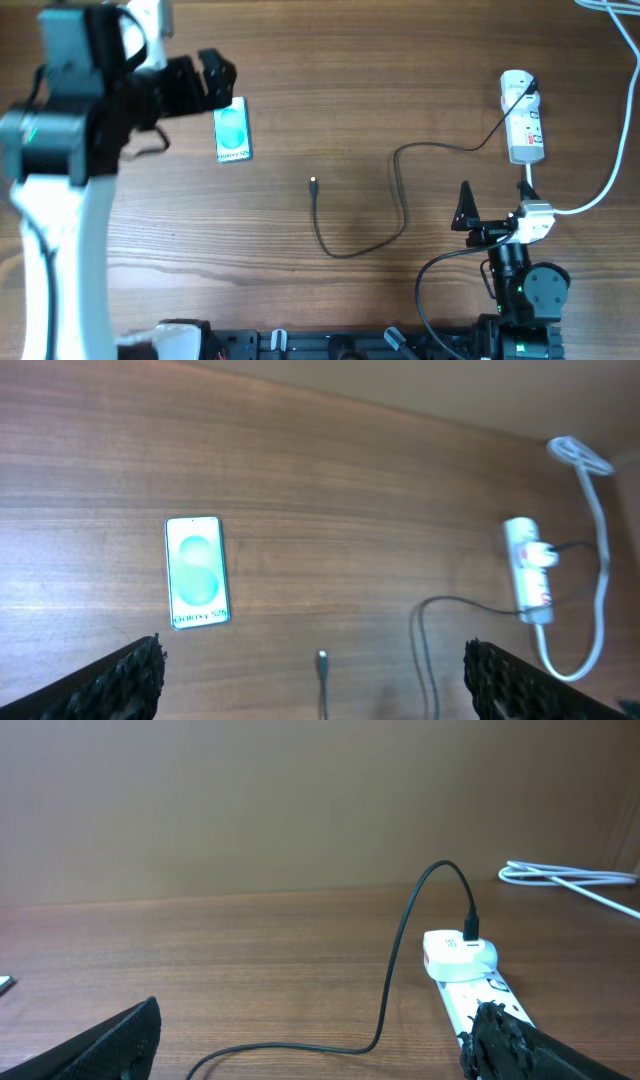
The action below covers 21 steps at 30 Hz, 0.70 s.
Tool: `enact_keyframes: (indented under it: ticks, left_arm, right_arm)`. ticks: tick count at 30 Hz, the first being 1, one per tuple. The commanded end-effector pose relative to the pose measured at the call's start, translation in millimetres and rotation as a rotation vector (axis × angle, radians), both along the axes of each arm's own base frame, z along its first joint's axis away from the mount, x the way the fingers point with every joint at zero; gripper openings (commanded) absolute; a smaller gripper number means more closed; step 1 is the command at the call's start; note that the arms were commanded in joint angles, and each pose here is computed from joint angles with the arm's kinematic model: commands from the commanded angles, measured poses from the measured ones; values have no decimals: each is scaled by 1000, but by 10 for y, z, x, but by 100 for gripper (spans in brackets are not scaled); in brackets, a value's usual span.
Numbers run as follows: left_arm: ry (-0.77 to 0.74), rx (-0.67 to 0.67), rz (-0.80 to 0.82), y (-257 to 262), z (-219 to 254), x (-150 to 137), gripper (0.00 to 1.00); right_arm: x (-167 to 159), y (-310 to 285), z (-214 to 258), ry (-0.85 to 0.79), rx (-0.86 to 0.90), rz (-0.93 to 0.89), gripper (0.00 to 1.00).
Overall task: Plug charger to phone and switch on socket
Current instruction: 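Move the left gripper forward over the Galaxy S25 phone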
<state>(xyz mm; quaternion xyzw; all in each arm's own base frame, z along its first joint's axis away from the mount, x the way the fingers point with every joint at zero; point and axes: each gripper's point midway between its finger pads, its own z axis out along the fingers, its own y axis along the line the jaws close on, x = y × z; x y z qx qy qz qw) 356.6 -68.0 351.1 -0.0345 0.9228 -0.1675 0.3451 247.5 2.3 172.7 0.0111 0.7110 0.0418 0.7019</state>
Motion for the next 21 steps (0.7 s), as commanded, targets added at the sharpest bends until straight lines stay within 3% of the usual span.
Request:
enact_keyframes:
  ticks: [1, 5, 10, 11, 12, 21]
  left_arm:
    - [83, 25, 35, 54, -386, 399, 100]
    - [228, 63, 52, 88, -975, 658, 100]
    - [351, 84, 57, 102, -1455, 768, 43]
    - [362, 106, 70, 140, -1522, 792, 11]
    - [373, 137, 89, 200, -1586, 810, 4]
    - [478, 201, 120, 299, -2116, 900, 9]
  right_arm:
    - [-3, 17, 15, -7, 5, 11, 100]
    - [-3, 17, 15, -7, 5, 11, 99]
    - [-3, 17, 14, -7, 5, 11, 100]
    - [-3, 17, 14, -7, 5, 11, 100]
    - [-3, 17, 14, -7, 5, 11, 100]
    - [-3, 17, 15, -7, 5, 11, 100]
